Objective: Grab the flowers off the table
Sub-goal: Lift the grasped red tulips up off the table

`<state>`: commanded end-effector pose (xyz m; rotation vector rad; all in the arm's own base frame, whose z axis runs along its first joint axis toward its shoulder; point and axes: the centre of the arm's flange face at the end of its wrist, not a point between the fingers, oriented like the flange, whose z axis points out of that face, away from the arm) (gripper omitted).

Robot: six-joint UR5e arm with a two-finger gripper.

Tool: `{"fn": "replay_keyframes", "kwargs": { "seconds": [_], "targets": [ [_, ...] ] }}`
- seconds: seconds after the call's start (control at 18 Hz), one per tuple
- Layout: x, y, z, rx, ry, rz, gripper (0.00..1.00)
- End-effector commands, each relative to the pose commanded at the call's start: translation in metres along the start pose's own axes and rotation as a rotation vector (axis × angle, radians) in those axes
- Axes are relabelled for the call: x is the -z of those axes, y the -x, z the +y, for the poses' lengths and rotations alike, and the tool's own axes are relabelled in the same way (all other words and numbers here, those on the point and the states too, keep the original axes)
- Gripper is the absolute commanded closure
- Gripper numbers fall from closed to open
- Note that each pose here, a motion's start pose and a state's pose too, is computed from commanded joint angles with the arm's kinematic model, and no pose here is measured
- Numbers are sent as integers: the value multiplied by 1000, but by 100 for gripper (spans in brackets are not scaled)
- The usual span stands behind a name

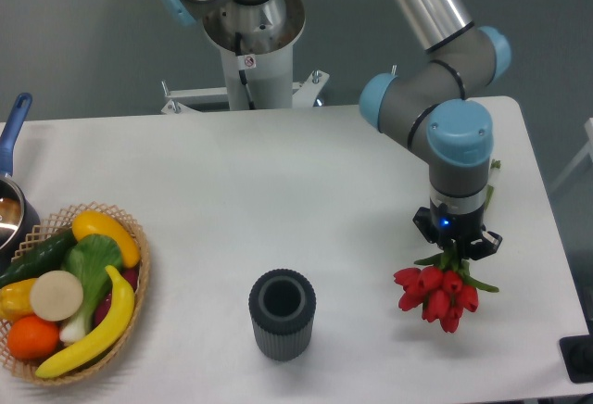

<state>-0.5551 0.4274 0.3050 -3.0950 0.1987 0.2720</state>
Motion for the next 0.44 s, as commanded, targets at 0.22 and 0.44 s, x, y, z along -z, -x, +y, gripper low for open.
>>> {"fn": "replay_keyframes", "kwargs": {
  "seconds": [0.22, 0.44],
  "targets": [
    [14, 7, -2, -4, 4, 15, 100],
    [14, 0, -12, -19, 5, 19, 100]
  ]
}}
